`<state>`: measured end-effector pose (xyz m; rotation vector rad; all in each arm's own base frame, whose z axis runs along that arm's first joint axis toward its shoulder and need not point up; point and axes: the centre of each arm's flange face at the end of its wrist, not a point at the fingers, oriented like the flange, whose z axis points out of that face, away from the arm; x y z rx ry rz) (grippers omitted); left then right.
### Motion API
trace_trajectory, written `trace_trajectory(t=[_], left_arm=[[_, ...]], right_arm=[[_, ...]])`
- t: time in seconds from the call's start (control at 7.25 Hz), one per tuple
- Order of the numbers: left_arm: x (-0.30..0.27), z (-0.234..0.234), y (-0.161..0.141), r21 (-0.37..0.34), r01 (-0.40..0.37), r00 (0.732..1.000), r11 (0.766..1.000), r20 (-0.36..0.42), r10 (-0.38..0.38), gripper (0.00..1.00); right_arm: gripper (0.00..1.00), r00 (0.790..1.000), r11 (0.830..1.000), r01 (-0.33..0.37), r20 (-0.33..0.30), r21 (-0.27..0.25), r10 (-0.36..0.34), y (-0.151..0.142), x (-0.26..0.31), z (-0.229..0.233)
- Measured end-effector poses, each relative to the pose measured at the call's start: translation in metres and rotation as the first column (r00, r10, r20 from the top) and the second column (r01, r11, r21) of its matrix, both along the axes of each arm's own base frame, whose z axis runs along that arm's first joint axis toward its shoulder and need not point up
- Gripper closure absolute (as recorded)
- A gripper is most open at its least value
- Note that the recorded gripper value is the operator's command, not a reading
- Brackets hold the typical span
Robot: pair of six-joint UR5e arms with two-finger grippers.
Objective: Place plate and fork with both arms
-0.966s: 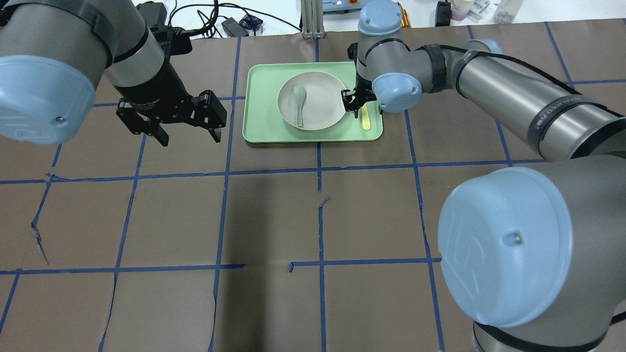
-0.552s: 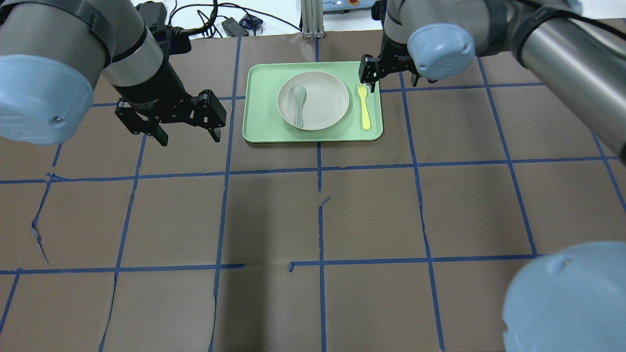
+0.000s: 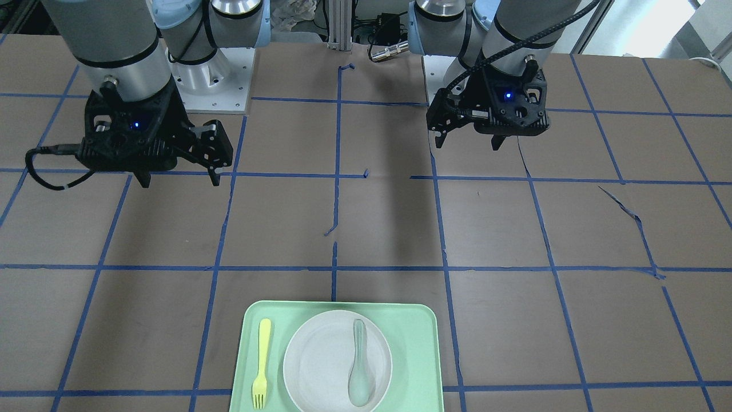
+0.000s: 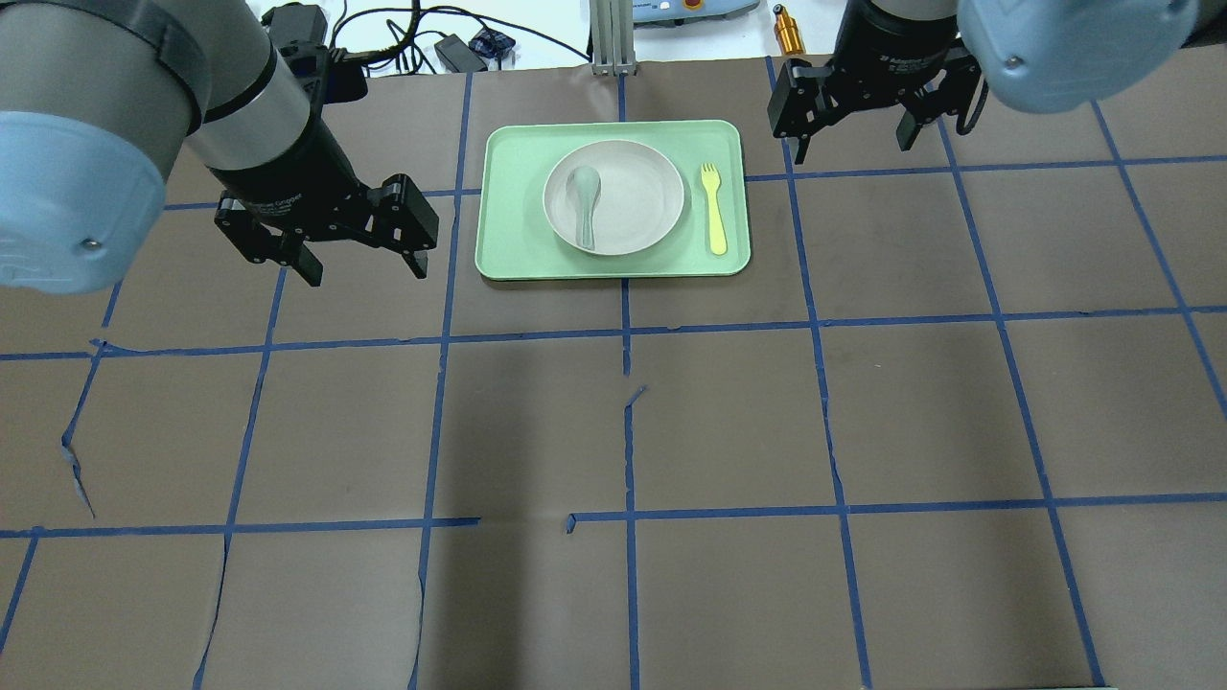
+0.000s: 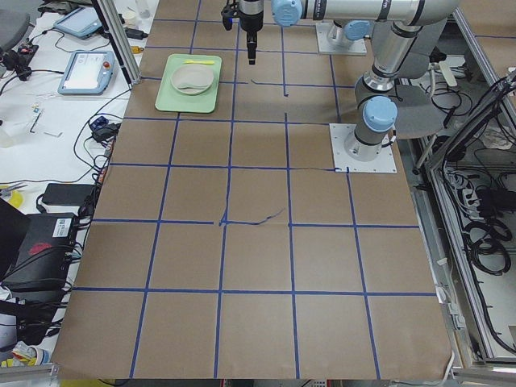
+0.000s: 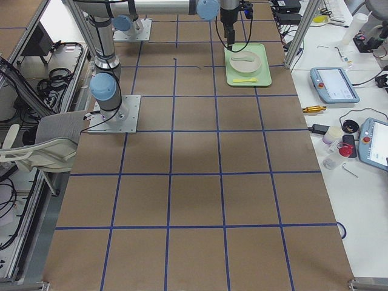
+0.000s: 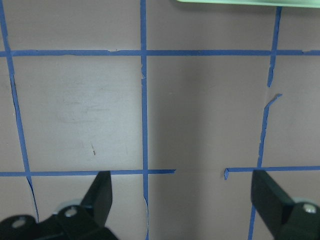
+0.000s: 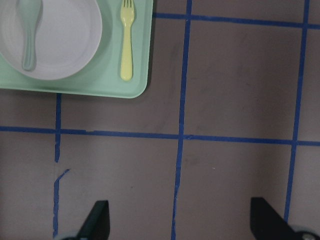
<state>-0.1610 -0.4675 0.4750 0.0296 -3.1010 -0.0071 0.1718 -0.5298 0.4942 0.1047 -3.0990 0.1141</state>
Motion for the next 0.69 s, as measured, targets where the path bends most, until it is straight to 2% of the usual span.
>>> trace_trajectory(t=[0.28,0.69], left_arm=[[0.0,0.008,0.004,-0.017,0.0,1.0,1.0,0.0,0.0,0.0],[0.001,0.013,0.009,-0.028,0.0,1.0,1.0,0.001,0.0,0.0]], right_arm=[[0.0,1.0,0.999,0.017,0.0,0.031,-0.017,0.027,0.0,-0.005],[0.0,0.998,0.998,0.065,0.012,0.026,-0.065,0.032,0.001,-0.004]])
